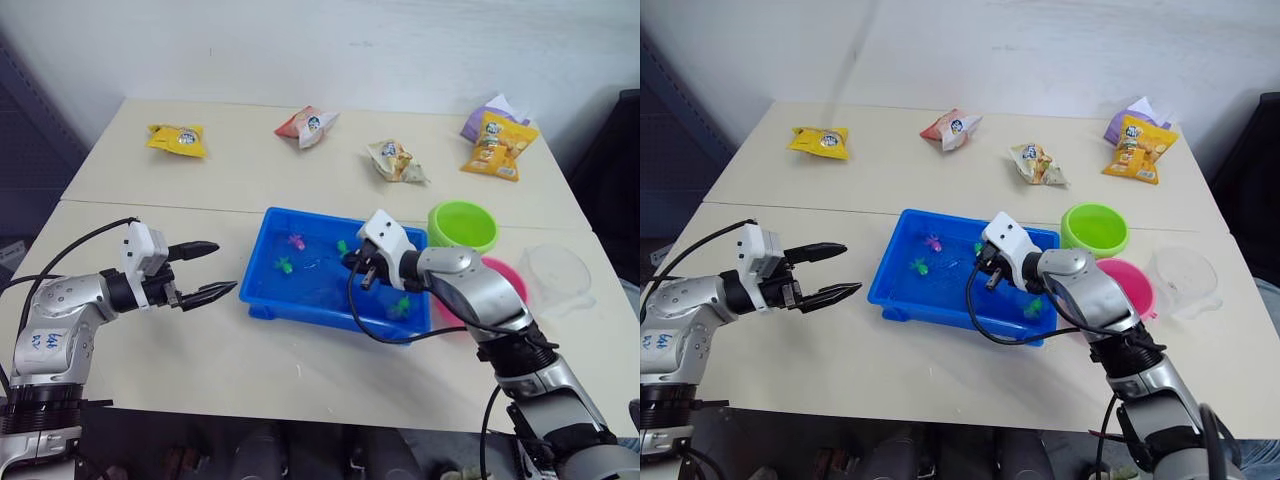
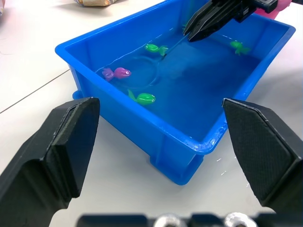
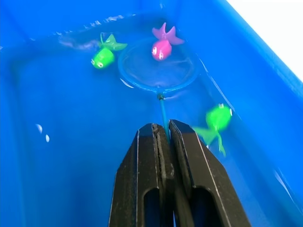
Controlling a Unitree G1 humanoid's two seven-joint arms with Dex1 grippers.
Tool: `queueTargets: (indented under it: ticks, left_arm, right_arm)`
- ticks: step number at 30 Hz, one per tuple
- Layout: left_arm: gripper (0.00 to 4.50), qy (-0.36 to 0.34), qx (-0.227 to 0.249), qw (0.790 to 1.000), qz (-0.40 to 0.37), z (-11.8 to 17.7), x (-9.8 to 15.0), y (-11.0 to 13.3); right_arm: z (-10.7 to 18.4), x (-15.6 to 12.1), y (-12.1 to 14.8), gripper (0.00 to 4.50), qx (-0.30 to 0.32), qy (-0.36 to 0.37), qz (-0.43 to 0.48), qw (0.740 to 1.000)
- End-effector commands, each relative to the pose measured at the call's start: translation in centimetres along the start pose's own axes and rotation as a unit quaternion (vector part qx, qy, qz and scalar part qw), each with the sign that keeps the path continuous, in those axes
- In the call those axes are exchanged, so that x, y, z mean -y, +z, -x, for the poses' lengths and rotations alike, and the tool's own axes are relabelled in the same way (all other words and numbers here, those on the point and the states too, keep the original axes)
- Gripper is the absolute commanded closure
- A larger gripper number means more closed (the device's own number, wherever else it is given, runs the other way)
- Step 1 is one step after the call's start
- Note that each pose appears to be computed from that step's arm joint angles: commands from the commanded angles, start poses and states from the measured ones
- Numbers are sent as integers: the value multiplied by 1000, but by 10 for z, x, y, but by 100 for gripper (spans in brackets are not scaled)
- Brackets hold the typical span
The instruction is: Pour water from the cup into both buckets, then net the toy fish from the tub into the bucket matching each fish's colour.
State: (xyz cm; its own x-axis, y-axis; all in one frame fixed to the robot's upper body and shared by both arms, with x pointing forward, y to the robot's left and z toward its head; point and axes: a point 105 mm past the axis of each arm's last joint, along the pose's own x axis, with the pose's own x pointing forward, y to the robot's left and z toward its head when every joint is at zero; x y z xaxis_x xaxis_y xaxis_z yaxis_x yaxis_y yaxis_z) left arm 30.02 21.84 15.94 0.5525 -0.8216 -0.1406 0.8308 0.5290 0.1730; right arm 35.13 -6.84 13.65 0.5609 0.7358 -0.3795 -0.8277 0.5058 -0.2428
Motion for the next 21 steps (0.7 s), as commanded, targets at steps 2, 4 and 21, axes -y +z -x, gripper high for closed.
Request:
queueTargets:
  ticks: [2,4,21]
  left_arm:
    - [7,-2,18,1000,-18,-1,2,9]
    - [7,-3,19,1000,-17,-2,2,8]
    - [7,-72,42,996,-33,-24,14,24]
  right_arm:
    - [16,-9,20,450,62,9,47,997]
    - [20,-12,18,450,67,11,54,996]
    - [92,-32,10,450,134,-30,103,985]
